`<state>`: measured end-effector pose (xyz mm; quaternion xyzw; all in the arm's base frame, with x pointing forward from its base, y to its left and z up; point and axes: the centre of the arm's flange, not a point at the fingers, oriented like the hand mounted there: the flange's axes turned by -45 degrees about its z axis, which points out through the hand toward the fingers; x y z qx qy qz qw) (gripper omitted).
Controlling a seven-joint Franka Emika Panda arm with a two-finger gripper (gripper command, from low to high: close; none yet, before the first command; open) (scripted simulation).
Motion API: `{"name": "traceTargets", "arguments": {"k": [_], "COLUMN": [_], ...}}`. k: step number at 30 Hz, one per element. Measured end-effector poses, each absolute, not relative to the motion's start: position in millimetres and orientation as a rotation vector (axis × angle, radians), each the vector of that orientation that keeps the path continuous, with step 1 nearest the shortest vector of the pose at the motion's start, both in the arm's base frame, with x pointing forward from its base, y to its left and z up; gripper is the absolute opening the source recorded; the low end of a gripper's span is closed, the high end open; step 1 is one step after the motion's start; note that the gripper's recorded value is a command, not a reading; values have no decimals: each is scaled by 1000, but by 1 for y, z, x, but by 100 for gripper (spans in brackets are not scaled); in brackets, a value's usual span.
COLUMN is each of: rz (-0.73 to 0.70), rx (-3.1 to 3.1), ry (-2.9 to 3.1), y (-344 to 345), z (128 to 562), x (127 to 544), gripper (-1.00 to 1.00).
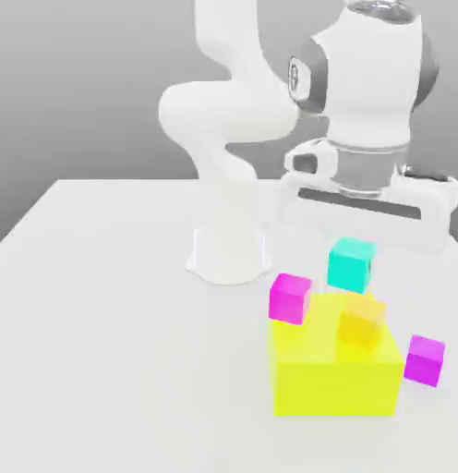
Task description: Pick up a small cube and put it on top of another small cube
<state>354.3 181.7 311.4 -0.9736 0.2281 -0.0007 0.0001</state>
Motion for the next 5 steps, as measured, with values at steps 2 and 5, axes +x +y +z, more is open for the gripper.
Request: {"name": "traceTargets", "arguments": {"k": [2,5], "rz": [-1,-1], "rx": [-3061,-3061], "ry": [707,704], "y": [185,185], "z": [288,282], "x": [352,351], "gripper": [-100,100]}}
